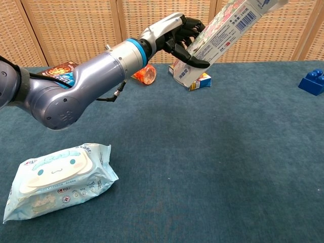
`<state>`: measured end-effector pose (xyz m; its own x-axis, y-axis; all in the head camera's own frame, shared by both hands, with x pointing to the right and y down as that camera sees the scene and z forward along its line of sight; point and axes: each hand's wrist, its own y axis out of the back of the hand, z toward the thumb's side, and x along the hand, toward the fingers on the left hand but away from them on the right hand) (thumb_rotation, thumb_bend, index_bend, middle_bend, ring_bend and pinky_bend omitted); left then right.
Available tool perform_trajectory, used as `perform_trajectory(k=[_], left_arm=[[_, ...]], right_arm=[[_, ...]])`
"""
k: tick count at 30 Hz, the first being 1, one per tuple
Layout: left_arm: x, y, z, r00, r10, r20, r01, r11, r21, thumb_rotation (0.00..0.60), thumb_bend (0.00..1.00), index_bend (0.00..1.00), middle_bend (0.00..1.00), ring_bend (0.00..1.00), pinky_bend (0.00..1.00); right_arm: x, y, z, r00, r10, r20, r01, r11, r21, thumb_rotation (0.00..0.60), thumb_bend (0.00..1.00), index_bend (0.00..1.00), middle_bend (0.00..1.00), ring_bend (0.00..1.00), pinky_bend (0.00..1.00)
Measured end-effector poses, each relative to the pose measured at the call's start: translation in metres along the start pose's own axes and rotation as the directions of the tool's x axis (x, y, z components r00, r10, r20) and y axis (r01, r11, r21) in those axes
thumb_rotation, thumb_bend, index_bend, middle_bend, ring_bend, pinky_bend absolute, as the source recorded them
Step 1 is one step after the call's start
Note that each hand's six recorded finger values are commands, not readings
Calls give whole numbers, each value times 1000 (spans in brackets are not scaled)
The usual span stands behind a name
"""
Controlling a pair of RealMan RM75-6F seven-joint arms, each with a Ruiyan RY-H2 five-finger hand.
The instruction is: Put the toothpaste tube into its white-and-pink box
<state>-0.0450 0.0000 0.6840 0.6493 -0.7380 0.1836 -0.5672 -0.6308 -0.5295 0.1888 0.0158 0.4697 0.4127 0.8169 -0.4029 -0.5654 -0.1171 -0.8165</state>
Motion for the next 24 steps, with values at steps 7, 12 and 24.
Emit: perform_trajectory(k=[7, 12, 24], left_arm=[[0, -7, 3, 1000, -2, -3, 2, 999, -43, 600, 172, 604, 557, 524, 501], [1, -9, 4, 1000, 6, -5, -6, 998, -64, 600, 173, 611, 563, 524, 501], [-6, 1, -6, 1000, 22, -3, -22, 999, -44, 600, 173, 613, 565, 524, 501]], right_arm=[[-2, 14, -1, 997, -70, 17, 68, 995, 72, 600, 0, 0, 0, 0, 0], [3, 30, -10, 985, -168, 49, 161, 980, 113, 600, 0, 0, 0, 0, 0], [18, 17, -54, 976, -147, 163, 139, 988, 64, 600, 0, 0, 0, 0, 0]])
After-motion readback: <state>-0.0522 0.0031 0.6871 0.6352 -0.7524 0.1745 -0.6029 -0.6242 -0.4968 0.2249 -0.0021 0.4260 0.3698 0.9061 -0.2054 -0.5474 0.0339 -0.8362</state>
